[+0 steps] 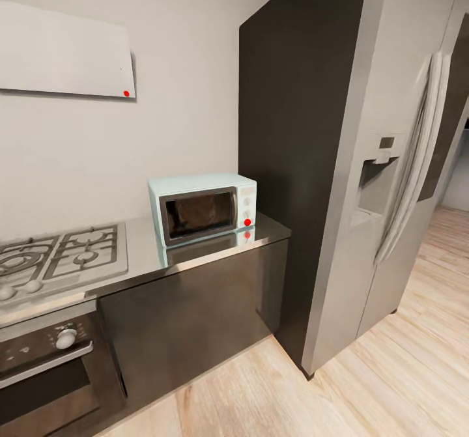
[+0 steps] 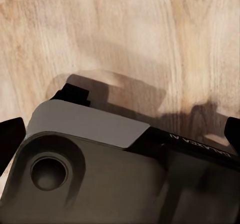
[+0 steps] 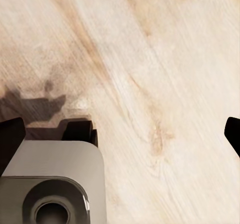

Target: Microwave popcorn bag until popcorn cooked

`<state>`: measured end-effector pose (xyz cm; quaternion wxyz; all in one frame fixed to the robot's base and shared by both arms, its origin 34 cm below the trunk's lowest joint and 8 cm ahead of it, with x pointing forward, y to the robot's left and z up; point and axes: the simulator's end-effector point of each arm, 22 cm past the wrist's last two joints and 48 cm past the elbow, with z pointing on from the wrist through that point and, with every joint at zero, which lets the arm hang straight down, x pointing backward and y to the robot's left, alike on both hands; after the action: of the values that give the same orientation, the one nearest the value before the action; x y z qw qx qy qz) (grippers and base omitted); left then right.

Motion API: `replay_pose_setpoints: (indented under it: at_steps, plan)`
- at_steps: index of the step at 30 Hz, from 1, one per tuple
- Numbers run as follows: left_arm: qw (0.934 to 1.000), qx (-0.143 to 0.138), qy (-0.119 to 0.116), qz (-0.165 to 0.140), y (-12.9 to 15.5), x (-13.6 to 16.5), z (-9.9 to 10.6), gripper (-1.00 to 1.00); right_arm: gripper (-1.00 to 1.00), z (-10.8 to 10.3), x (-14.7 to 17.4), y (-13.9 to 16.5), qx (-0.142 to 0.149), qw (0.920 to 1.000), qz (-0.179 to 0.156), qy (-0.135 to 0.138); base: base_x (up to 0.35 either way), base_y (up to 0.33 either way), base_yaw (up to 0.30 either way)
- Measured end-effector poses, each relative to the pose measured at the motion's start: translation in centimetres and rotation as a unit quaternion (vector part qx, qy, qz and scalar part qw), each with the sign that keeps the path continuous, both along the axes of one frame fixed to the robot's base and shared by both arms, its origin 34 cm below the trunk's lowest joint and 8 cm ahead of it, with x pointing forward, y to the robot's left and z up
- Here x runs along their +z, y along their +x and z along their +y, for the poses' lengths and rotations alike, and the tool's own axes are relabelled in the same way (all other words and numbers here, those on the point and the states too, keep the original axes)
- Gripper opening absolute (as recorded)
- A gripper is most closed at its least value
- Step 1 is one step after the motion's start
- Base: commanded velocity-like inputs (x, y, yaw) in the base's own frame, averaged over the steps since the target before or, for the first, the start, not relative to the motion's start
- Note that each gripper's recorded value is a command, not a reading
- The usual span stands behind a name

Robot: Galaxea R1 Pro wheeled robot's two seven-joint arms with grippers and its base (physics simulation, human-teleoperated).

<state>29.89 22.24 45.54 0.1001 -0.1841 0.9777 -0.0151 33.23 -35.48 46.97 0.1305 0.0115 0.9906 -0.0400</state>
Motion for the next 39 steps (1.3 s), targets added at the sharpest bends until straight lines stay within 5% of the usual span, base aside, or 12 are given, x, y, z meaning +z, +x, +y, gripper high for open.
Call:
replay_pose_setpoints:
  at_steps: [14, 39]
  plan:
    - [1.0000, -0.004, -0.002, -0.001, 0.00, 0.00, -0.10, 1.00, 1.00, 0.04, -0.07, -0.25, 0.000, 1.0000, 0.006, 0.001, 0.000, 0.000, 0.008]
    - [1.0000, -0.006, -0.005, -0.003, 0.07, 0.03, -0.56, 1.00, 1.00, -0.12, -0.05, -0.24, 0.000, 1.0000, 0.005, 0.000, 0.000, 0.000, 0.266]
